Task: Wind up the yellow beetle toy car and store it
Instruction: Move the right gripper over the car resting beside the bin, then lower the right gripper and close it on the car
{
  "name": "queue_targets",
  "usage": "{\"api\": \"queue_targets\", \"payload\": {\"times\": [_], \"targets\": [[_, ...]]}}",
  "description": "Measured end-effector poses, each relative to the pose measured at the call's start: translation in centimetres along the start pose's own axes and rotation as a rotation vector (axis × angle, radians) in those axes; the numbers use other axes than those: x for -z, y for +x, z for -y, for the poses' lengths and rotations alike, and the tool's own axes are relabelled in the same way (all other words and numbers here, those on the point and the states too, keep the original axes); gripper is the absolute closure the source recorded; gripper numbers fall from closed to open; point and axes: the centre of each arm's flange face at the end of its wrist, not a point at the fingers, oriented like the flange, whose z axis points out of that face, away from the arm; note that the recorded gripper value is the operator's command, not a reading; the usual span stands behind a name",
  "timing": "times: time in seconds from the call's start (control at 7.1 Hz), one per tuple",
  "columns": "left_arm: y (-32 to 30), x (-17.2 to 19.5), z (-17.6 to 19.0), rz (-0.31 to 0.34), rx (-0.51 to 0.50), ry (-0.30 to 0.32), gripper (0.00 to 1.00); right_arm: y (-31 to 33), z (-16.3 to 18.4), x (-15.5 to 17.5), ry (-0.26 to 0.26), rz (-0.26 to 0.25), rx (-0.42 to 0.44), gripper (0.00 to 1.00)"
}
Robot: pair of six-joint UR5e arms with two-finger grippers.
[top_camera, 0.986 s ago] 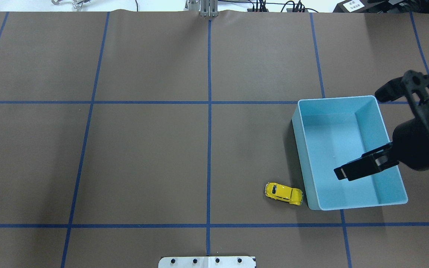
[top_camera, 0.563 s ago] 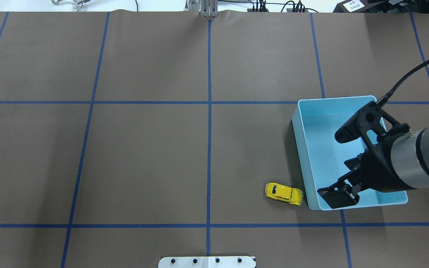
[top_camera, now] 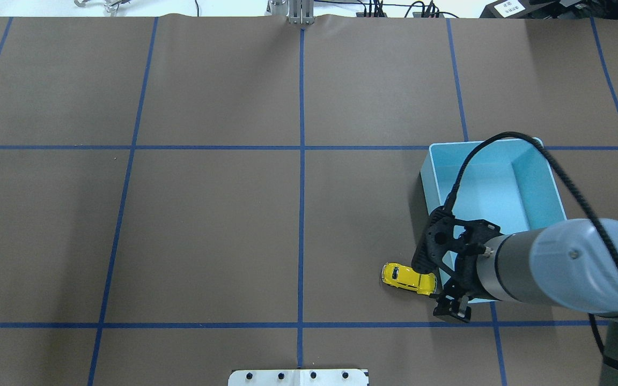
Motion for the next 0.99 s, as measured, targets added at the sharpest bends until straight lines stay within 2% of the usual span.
{"api": "queue_targets", "payload": {"times": [0.28,0.56,0.7,0.99], "targets": [[0.3,0.2,0.4,-0.003,-0.007,0.007,0.00,-0.2,3.2,-4.4,-0.039,-0.011,0.074,0.00],[0.2,0.1,0.6,-0.004,-0.005,0.005,0.00,0.0,4.5,-8.4,-0.071,-0.008,0.176,0.00],[0.1,0.0,0.6,-0.003,-0.002,0.001,0.00,-0.1,4.8,-10.2,-0.059,-0.001,0.216,0.00],[0.0,-0.2,0.5,-0.002,0.001,-0.001,0.00,0.0,4.9,-11.6,-0.042,0.006,0.236,0.00]]}}
